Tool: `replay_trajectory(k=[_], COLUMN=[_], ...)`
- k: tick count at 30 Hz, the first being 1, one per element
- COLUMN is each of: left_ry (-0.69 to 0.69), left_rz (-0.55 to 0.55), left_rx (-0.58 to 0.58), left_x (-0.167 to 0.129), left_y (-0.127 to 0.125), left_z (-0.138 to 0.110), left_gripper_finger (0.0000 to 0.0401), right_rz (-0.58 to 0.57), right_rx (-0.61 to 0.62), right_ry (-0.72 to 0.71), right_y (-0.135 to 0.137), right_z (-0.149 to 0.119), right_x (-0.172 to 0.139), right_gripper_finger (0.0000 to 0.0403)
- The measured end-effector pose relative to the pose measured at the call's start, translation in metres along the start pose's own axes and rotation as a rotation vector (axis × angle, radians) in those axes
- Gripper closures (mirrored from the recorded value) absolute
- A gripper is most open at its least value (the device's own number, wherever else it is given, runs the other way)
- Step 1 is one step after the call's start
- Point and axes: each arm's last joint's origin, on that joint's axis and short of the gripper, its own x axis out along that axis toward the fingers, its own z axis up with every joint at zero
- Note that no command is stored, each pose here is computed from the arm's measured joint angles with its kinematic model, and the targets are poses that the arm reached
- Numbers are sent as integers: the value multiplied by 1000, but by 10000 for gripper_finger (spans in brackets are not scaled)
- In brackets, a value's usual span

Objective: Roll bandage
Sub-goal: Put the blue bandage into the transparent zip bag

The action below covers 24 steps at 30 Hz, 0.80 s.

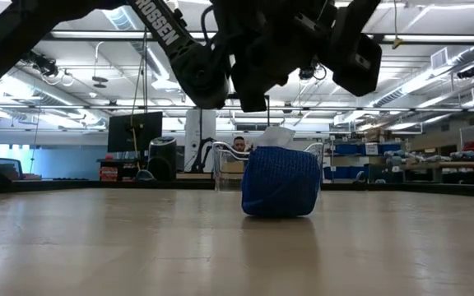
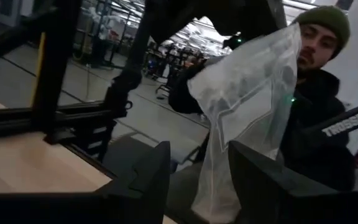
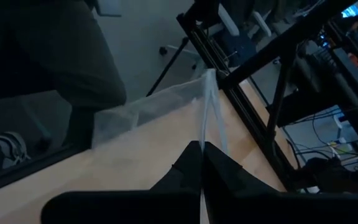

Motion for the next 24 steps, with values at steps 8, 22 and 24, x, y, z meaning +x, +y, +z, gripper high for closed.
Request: replay_trajectory(k=[8,22,24], left_ry=[12,-122,-127], left_rz=[-157,-90,-83], left_rx=[54,82,103], left_x=[19,14,14], left_y=[-20,-22,-22], left_z=[2,15,15], left_gripper_finger=[233,255,277], right_rz=[-20,-18,-25], right_rx=[-2,56,73], right_ry=[17,76,86], right_y=[0,4,5], right_z=[-1,-4,-4], right_x=[0,-1,-1], right_gripper_finger=[403,403,402])
